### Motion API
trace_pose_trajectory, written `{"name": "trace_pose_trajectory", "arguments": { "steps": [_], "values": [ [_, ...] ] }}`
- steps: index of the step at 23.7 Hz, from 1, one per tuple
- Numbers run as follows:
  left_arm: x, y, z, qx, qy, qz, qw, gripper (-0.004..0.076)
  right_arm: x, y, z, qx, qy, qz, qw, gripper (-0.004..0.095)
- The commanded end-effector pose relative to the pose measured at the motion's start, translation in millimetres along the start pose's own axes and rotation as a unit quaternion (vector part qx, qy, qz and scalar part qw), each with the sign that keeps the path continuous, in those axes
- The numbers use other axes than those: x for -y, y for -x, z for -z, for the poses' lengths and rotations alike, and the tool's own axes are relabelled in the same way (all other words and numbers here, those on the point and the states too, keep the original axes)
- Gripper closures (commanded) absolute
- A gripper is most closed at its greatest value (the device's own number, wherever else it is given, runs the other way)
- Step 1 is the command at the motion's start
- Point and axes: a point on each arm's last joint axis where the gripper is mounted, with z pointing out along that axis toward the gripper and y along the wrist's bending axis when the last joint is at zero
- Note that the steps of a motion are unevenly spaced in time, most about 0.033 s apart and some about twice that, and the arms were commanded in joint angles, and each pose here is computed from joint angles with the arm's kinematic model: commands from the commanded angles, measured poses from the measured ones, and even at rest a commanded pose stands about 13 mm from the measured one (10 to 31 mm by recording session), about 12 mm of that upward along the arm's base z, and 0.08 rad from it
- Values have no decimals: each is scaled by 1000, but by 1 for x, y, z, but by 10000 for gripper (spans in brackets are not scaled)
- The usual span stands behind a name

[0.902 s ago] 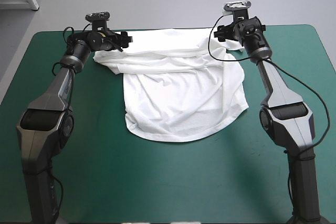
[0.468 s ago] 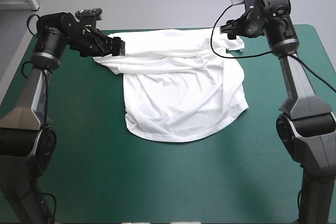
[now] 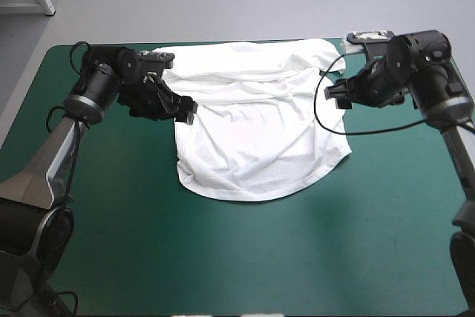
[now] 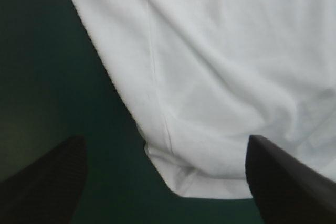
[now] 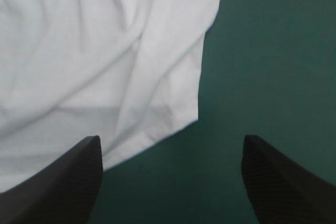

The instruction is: Fold the cloth

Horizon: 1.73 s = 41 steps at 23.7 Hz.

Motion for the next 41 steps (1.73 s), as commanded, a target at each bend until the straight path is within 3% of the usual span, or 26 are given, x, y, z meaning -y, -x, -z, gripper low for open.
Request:
{"name": "trace_pose_trajectory", "arguments": {
  "steps": [1,11,13,16,21,25,26,37,41],
  "values": [
    [4,-15,-3,32,4,9,999,123,5,-34,36,40,-10,7,999,221],
    [-2,-44,-78,37,-34,85,995,129,8,-81,13,14,-12,19,1000,221],
    [3,-44,-82,36,-36,77,996,189,8,-82,2,31,-11,19,999,221],
    [22,-44,-90,38,-38,53,997,347,8,-80,-13,62,-10,20,998,221],
    [25,-47,-116,8,-25,62,998,480,8,-73,-35,47,-7,16,999,221],
    [25,-48,-119,5,-23,61,998,706,8,-64,-73,30,-7,16,999,221],
    [25,-48,-119,5,-23,58,998,731,8,-63,-88,20,-6,16,1000,221],
    [25,-48,-119,4,-23,58,998,734,5,-46,-161,0,9,3,1000,290],
    [25,-48,-119,5,-23,58,998,734,5,-43,-174,8,11,-1,1000,384]
  ]
}}
